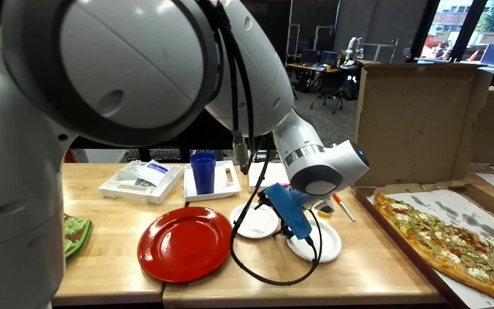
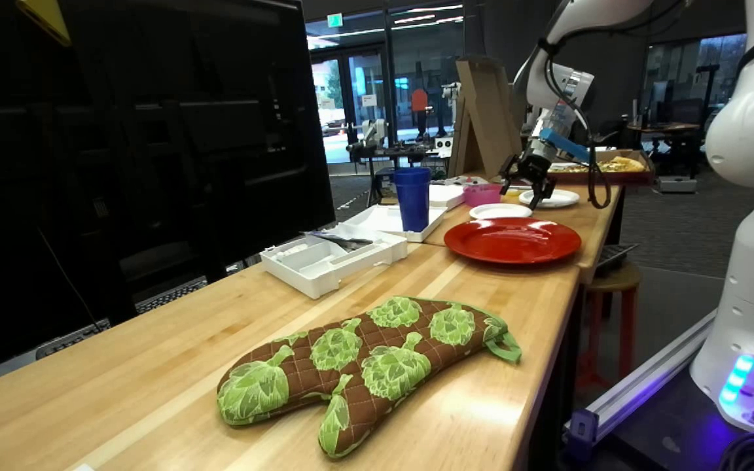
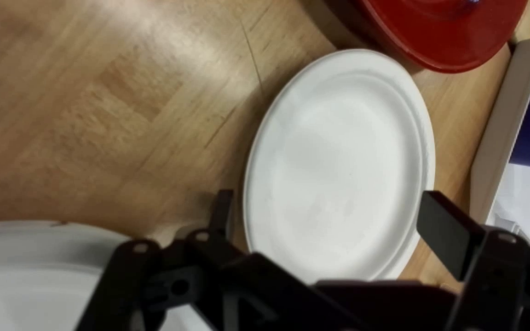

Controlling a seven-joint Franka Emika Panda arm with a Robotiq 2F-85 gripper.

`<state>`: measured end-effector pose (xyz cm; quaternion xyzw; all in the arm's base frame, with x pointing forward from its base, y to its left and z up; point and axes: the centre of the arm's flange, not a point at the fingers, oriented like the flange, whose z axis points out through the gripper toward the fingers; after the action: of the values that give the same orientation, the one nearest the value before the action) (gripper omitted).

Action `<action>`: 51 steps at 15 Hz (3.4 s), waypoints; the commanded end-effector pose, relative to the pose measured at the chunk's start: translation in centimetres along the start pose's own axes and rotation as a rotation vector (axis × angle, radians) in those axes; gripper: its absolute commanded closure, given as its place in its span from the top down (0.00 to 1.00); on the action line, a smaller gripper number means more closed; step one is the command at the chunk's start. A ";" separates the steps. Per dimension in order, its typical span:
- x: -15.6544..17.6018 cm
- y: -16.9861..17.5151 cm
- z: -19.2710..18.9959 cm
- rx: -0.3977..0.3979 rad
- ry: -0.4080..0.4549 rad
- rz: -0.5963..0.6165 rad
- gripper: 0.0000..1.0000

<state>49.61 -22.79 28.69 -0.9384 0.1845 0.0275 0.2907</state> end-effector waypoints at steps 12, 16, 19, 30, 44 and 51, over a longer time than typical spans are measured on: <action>1.2 0.9 -0.6 0.058 -0.042 -0.003 1.00; 1.4 0.6 -0.5 0.058 -0.047 -0.010 1.00; 1.4 0.2 -0.2 0.058 -0.058 -0.017 1.00; 1.8 0.3 0.1 0.049 -0.074 -0.038 0.44; 1.4 0.1 -1.9 0.072 -0.065 -0.081 0.01; -0.7 -1.7 -4.6 0.101 -0.044 -0.163 0.01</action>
<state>50.92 -23.98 31.37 -0.9359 0.1092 0.0308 0.3336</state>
